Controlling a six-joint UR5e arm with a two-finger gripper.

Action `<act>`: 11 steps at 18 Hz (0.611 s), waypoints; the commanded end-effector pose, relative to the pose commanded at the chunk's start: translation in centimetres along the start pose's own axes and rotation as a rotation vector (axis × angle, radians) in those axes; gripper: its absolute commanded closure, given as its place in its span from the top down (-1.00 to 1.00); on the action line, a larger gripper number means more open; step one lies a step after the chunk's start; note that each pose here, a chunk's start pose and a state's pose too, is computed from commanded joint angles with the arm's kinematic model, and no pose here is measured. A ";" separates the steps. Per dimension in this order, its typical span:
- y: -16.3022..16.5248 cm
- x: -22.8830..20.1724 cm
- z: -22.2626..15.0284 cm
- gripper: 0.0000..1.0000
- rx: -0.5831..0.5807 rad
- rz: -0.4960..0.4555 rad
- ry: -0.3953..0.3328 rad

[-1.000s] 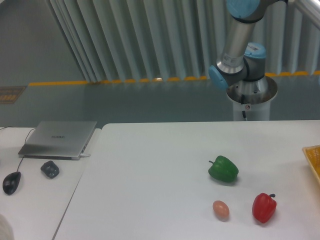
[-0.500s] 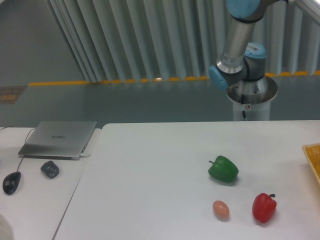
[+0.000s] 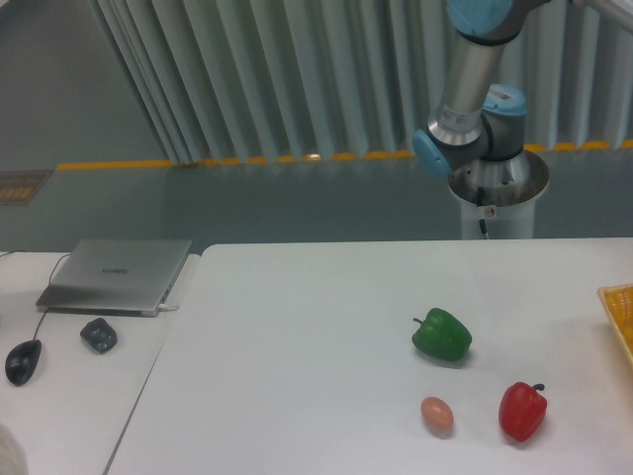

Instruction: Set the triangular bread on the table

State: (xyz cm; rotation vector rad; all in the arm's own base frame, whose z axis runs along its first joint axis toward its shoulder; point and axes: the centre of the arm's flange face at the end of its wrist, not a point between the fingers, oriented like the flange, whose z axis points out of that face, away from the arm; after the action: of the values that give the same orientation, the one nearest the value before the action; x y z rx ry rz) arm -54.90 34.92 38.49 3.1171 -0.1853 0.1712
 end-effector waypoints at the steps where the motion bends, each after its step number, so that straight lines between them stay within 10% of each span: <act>1: -0.7 0.2 -0.4 -1.00 0.000 -0.006 -0.005; 11: -3.9 1.6 -2.5 -1.00 0.084 -0.066 0.026</act>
State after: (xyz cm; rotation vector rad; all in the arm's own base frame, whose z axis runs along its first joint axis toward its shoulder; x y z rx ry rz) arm -53.14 38.70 41.16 3.1973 -0.0763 0.2239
